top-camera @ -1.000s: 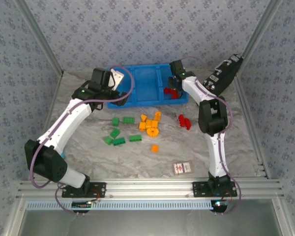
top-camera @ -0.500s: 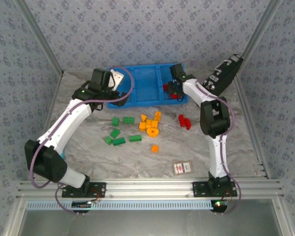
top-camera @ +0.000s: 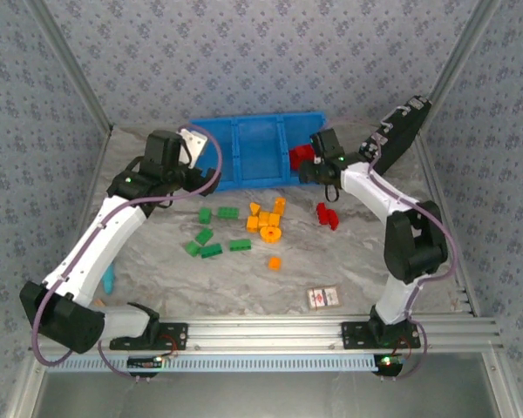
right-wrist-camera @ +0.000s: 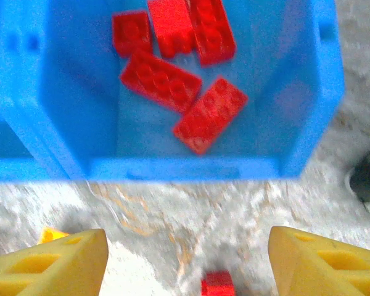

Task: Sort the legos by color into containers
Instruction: Pick up the lego from the middle-right of the table.

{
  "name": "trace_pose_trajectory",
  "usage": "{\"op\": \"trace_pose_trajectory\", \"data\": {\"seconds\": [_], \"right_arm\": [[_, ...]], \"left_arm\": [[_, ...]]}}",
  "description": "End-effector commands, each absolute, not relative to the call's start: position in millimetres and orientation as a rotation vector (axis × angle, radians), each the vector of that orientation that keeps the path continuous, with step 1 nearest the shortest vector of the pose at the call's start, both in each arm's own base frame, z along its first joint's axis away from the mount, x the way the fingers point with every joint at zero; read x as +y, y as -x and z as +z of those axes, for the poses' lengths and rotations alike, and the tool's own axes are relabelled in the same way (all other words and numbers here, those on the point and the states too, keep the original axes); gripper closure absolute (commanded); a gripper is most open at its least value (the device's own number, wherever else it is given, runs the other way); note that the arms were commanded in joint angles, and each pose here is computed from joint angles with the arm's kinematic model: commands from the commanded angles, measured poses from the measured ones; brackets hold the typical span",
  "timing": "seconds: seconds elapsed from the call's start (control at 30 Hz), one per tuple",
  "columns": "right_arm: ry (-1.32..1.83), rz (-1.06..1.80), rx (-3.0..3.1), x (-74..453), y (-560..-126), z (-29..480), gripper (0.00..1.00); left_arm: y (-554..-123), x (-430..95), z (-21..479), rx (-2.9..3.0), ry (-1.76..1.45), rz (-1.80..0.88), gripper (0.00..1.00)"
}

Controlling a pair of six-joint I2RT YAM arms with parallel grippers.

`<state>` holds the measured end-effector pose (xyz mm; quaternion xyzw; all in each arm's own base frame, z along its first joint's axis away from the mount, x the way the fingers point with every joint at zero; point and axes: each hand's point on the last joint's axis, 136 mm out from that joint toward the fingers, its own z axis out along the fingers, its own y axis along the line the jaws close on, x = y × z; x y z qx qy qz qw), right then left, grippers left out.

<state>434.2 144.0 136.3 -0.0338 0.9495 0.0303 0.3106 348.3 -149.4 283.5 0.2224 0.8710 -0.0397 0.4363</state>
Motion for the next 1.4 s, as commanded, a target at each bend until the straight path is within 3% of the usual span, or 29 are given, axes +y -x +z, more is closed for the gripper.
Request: {"op": "trace_pose_trajectory", "data": {"seconds": [0.0,0.2,0.87,1.07,1.37], "right_arm": [[0.13,0.035,2.57,135,-405,118,0.29],[0.115,0.036,2.627,129,-377,88,0.29],[0.132,-0.027,2.745,147,-383,30,0.32],[0.124,-0.053,2.768,145,-381,22,0.5],[0.134,-0.07,2.788,144,-378,15,0.64]], "left_arm": [[-337,-149,287,2.165,-0.539,-0.112,0.0],[-327,-153,290,2.156,-0.538,-0.132,0.0],[-302,-143,282,2.172,-0.5,-0.101,0.0],[-302,-143,283,2.17,-0.497,-0.098,0.0],[-302,-142,281,2.175,-0.496,-0.092,0.0]]}}
